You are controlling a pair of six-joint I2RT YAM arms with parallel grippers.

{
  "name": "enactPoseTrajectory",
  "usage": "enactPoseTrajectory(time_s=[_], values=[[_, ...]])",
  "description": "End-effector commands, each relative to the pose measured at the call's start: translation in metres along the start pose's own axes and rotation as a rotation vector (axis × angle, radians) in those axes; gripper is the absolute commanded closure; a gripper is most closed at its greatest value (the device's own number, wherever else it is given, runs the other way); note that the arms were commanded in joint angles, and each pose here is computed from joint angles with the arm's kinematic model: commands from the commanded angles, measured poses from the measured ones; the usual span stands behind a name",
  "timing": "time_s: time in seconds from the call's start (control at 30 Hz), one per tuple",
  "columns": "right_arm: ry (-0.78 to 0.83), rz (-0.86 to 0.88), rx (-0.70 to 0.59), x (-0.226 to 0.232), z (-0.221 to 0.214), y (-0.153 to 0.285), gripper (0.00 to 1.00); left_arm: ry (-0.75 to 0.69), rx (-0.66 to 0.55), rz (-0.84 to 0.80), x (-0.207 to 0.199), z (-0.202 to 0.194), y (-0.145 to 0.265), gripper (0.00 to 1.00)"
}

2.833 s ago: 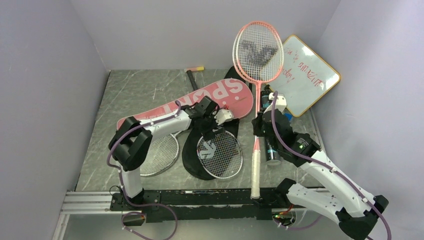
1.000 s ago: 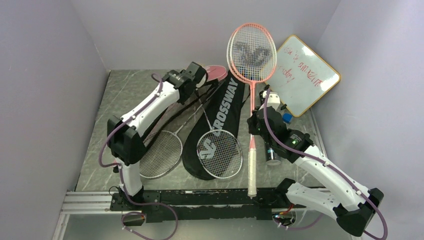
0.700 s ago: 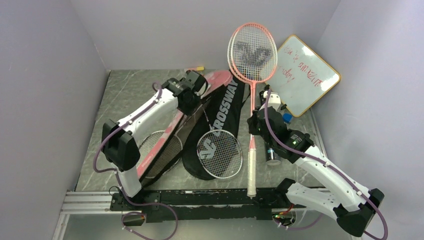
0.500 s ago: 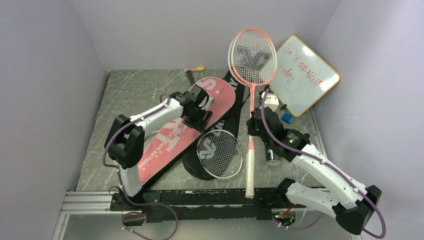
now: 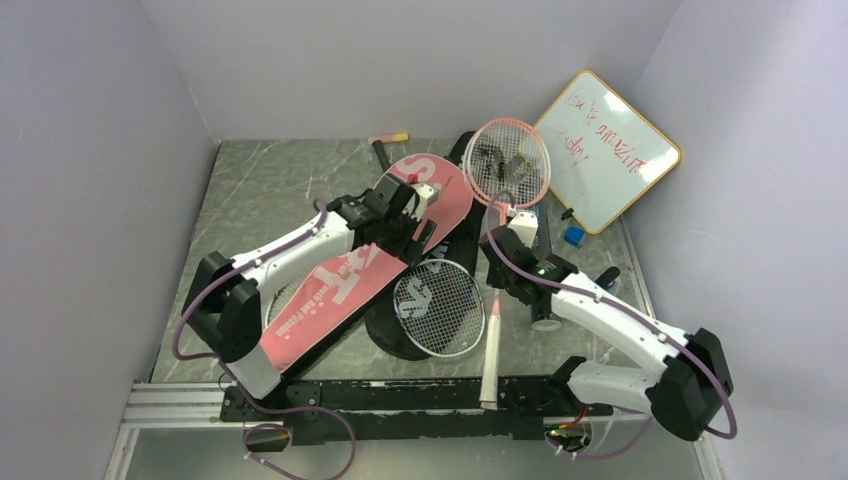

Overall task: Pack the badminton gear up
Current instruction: Place the racket bag at the center of the board, then adjust the racket bag at the center of the board.

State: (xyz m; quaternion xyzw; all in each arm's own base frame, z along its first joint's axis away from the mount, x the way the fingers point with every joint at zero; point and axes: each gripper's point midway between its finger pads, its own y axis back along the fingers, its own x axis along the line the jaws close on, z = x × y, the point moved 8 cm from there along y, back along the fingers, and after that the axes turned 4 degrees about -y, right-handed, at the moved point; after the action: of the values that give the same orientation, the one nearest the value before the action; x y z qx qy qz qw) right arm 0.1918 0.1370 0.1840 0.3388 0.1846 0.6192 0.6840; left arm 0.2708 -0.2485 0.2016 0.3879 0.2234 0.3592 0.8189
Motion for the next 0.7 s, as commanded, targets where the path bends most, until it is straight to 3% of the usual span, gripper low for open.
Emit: enactPoseTrajectory(time_s=[0.0, 0.3, 0.67], values=[[-0.147, 0.018, -0.035, 0.012, 0.006, -0.023, 1.00, -0.064, 0.081, 0.211, 0.013, -0.032, 0.010, 0.19], [-0.167, 0.057, -0.019, 0.013, 0.001, -0.041, 0.98, -0.080, 0.223, 0.206, 0.017, -0.078, -0.004, 0.30], [-0.137, 0.033, -0.019, 0.006, -0.008, -0.048, 0.96, -0.070, 0.336, 0.165, 0.015, -0.093, -0.033, 0.37]])
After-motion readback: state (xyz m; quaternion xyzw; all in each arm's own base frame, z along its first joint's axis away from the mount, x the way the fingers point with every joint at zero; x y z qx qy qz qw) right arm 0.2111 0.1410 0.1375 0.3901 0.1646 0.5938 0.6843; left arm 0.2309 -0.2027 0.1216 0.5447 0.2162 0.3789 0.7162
